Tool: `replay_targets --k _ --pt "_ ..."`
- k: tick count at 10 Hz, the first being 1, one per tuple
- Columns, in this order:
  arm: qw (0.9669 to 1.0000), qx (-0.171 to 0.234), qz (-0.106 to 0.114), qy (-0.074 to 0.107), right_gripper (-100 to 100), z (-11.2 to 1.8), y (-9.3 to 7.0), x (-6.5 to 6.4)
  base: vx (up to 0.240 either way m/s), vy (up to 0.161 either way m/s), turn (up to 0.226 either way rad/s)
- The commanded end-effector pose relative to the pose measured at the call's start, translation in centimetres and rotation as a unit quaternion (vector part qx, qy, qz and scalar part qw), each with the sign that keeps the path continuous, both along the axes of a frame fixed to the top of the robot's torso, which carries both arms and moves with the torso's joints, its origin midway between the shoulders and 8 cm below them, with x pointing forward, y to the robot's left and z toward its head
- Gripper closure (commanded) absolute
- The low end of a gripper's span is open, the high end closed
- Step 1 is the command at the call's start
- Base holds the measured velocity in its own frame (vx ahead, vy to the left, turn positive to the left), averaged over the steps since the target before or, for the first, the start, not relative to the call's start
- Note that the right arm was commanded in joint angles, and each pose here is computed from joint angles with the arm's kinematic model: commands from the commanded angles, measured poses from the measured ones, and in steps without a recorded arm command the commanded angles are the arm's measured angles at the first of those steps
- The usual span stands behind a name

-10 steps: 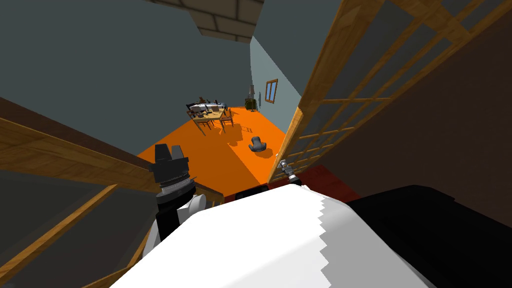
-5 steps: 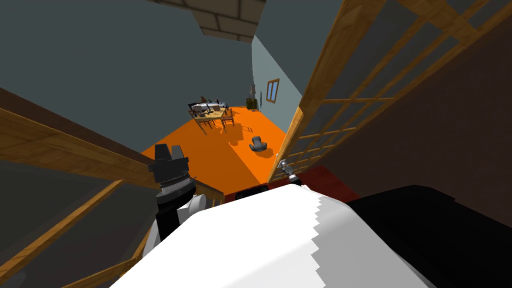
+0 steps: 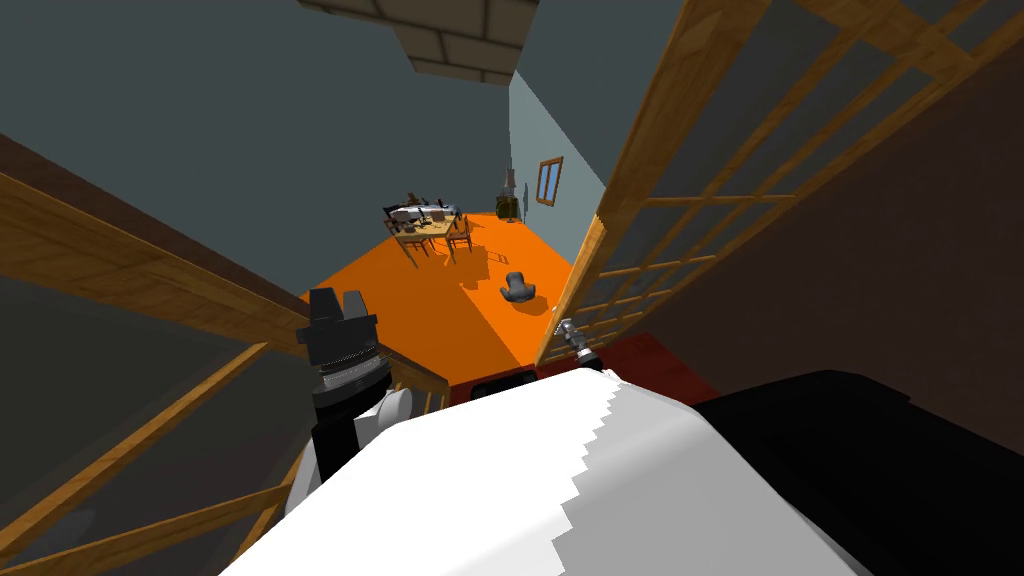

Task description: Pull the door open

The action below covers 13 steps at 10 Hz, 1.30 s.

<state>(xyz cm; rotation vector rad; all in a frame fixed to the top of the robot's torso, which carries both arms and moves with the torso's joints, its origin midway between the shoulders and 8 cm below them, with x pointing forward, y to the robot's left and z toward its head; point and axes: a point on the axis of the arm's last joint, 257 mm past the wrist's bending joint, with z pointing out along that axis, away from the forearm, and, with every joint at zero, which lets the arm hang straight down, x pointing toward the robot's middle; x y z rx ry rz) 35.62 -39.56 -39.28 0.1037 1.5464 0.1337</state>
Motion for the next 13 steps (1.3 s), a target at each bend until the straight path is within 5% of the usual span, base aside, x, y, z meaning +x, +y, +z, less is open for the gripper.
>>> replay_targets --k 1,7,11,13 --pt "0.9997 0.026 -0.002 -0.003 100 0.1 0.0 0.1 -0.057 -0.016 0.075" --pt "0.9936 0.112 -0.012 -0.012 100 0.6 -0.5 0.5 -0.054 -0.025 0.070" --pt "0.9846 0.173 -0.017 -0.018 100 0.9 -0.8 0.7 -0.045 -0.023 0.069" --pt "0.9767 0.212 -0.021 -0.024 100 1.1 -1.0 0.9 -0.044 -0.022 0.080"
